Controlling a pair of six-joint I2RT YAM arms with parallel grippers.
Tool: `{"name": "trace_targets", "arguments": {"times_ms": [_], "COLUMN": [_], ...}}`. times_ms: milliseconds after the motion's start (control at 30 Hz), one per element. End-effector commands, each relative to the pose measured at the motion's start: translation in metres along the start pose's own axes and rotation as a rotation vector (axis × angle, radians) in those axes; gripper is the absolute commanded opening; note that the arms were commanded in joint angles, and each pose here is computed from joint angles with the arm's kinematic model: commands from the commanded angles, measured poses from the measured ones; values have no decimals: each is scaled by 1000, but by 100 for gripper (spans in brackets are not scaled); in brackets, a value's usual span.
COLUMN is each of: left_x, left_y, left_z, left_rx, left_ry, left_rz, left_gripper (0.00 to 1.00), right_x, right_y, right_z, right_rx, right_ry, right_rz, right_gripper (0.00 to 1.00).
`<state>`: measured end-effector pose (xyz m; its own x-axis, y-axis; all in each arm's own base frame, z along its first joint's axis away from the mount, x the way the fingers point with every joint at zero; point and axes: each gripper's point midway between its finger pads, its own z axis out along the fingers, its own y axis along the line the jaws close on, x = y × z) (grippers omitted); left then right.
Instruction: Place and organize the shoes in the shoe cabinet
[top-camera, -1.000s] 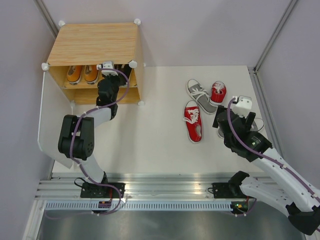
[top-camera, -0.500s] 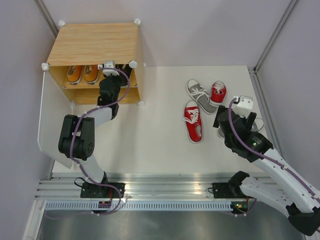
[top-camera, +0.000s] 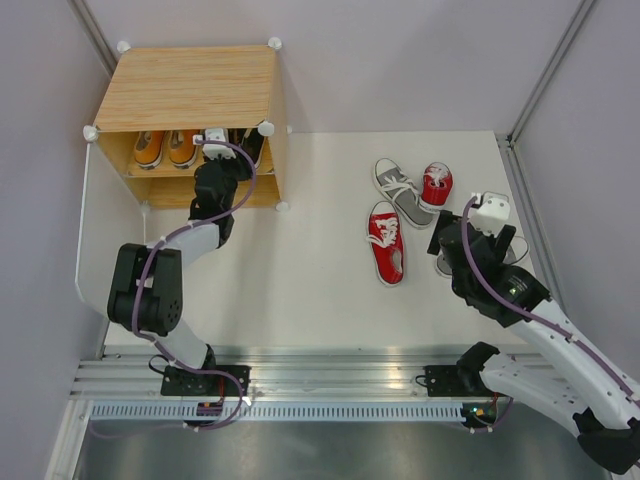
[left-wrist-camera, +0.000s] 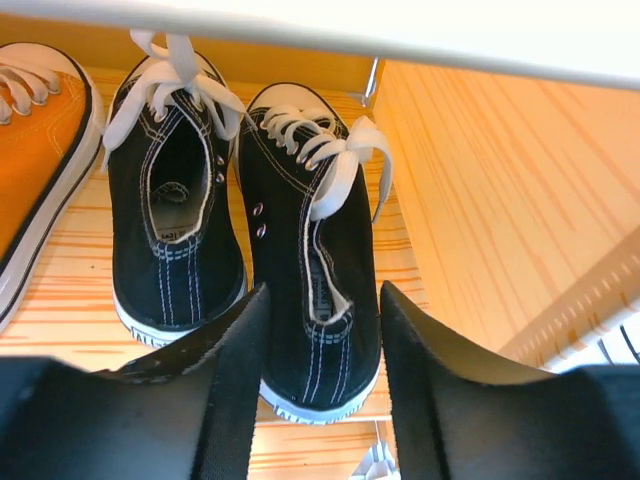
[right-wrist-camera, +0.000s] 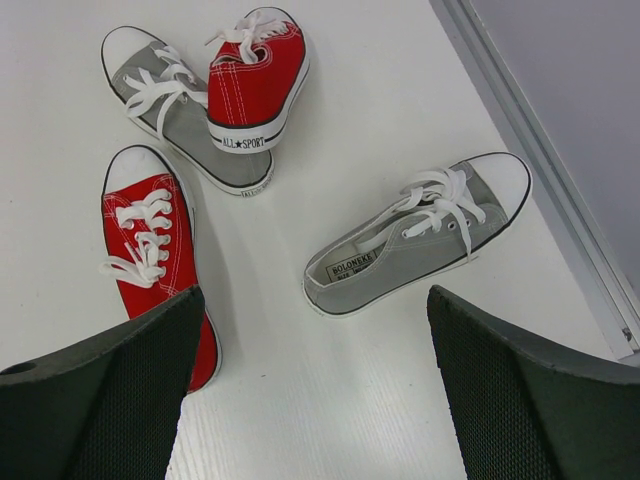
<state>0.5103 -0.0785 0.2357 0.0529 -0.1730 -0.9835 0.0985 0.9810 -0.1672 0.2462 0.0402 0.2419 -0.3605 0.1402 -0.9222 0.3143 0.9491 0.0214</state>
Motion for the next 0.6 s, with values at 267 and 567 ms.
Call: {"name": "trace_targets", "arguments": {"times_ms": [267, 567], "left_x": [1, -18], "left_y": [-4, -12], "left_z": [-5, 17], "left_rx": [22, 40], "left_ry": [21, -35], "left_rz": [31, 26], "left_gripper": [29, 2], "right_x": [-7, -9], "right_y": [-1, 0], "right_z": [-2, -1], "right_rx": [-7, -4], "right_ry": [-25, -29], "right_rz": [27, 20], "right_gripper": [96, 96]}}
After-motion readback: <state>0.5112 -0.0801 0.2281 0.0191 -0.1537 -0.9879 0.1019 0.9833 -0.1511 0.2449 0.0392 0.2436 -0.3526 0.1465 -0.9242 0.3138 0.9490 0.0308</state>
